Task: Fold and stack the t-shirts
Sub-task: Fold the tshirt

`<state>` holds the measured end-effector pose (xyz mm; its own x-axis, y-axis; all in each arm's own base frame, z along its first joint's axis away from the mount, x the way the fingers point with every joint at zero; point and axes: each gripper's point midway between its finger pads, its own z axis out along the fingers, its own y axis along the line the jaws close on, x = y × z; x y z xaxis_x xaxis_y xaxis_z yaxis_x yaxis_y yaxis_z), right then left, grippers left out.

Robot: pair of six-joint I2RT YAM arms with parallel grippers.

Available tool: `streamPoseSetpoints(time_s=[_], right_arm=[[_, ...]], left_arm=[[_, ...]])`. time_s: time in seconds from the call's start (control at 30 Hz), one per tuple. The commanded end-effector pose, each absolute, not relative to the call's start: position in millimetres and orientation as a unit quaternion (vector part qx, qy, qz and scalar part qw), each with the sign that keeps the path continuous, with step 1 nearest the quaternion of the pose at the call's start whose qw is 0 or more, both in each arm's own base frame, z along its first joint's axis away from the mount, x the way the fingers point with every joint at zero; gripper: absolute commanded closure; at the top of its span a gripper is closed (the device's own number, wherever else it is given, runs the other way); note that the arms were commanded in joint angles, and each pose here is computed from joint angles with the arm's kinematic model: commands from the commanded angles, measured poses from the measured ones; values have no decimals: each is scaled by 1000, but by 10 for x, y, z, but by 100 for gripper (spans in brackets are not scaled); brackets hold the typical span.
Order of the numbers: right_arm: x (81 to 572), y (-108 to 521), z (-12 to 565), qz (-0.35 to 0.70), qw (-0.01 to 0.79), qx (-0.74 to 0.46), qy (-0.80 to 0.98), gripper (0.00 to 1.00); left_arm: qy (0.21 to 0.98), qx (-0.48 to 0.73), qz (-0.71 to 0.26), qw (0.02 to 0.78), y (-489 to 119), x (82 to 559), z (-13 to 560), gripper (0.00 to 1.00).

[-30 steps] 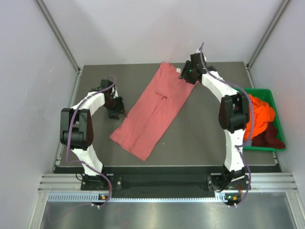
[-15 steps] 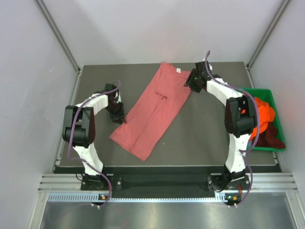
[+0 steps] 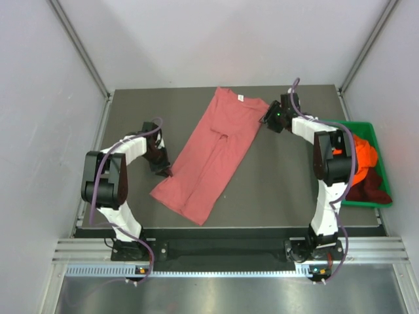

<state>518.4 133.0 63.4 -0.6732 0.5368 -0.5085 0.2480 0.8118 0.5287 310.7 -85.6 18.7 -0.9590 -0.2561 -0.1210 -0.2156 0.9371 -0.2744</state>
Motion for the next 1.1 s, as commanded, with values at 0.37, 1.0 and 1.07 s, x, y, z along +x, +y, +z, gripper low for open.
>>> streamPoseSetpoints(time_s=[0.37, 1.0, 1.07], right_arm=[[5681, 1592, 352, 255, 346, 233, 872, 49], [6624, 2147, 501, 344, 397, 214, 824, 68], [6764, 2187, 565, 353, 412, 205, 815, 68]], left_arm=[[963, -184, -192, 41, -1065, 2530, 195, 77], [909, -344, -222, 81, -1265, 2526, 377, 61], [895, -358, -245, 103, -1323, 2661, 491, 60]])
